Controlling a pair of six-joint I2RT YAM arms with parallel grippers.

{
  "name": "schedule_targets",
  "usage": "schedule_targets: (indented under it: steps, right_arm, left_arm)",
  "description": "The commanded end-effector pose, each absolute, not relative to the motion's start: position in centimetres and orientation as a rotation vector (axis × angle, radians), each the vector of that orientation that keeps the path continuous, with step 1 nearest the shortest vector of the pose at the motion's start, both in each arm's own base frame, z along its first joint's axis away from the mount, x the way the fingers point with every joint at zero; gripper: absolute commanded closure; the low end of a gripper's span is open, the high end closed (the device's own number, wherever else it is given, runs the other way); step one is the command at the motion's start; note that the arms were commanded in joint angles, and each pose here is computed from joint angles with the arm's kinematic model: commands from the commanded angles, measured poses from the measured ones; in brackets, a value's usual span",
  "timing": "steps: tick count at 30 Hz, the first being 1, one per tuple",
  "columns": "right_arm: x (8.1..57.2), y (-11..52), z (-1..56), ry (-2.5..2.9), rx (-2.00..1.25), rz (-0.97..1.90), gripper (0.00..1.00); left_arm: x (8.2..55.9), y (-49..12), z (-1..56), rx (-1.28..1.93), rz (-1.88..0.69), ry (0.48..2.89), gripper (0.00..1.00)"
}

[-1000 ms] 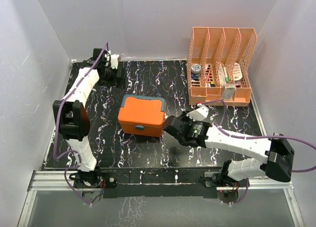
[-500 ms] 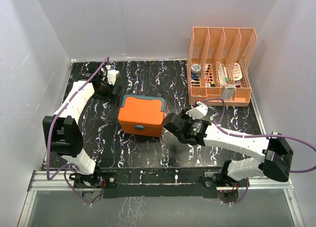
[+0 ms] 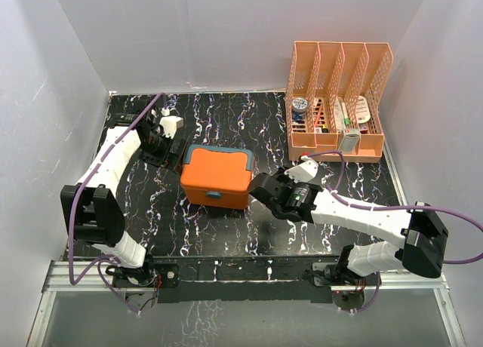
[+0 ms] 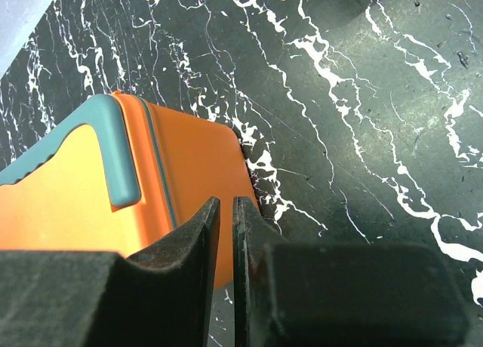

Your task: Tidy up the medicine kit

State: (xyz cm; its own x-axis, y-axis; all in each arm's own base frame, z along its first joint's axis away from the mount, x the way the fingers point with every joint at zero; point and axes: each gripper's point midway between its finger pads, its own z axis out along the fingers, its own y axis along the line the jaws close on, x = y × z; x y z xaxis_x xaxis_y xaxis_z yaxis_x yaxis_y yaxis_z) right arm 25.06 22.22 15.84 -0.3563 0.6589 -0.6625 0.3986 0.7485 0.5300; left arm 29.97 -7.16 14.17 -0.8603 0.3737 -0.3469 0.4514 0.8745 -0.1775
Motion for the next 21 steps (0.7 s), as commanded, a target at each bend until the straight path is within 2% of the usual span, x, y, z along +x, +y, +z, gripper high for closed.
schedule_targets:
  steps: [1,9,16,18,21]
  right_arm:
    - [25.4,21.9,16.7,1.953,0.827,0.358,0.89]
    - [25.3,21.9,16.4,1.956,0.835,0.358,0.90]
    - [25.1,21.3,16.4,1.951,0.853,0.348,0.90]
    - [25.2,21.1,16.7,1.940,0.852,0.343,0.87]
    - [25.4,20.2,17.6,1.908,0.846,0.302,0.75]
  left_arm:
    - [27.3,-9.4,16.3,0.649,-0.546,2.727,0.01]
    - [26.4,-11.1,17.4,0.658,-0.668,2.730,0.01]
    - [27.7,-9.8,17.2,0.612,-0.528,2.724,0.01]
    - [29.0,-9.4,17.8,0.543,-0.482,2.661,0.01]
    - [30.9,-9.2,19.7,0.444,-0.447,2.527,0.01]
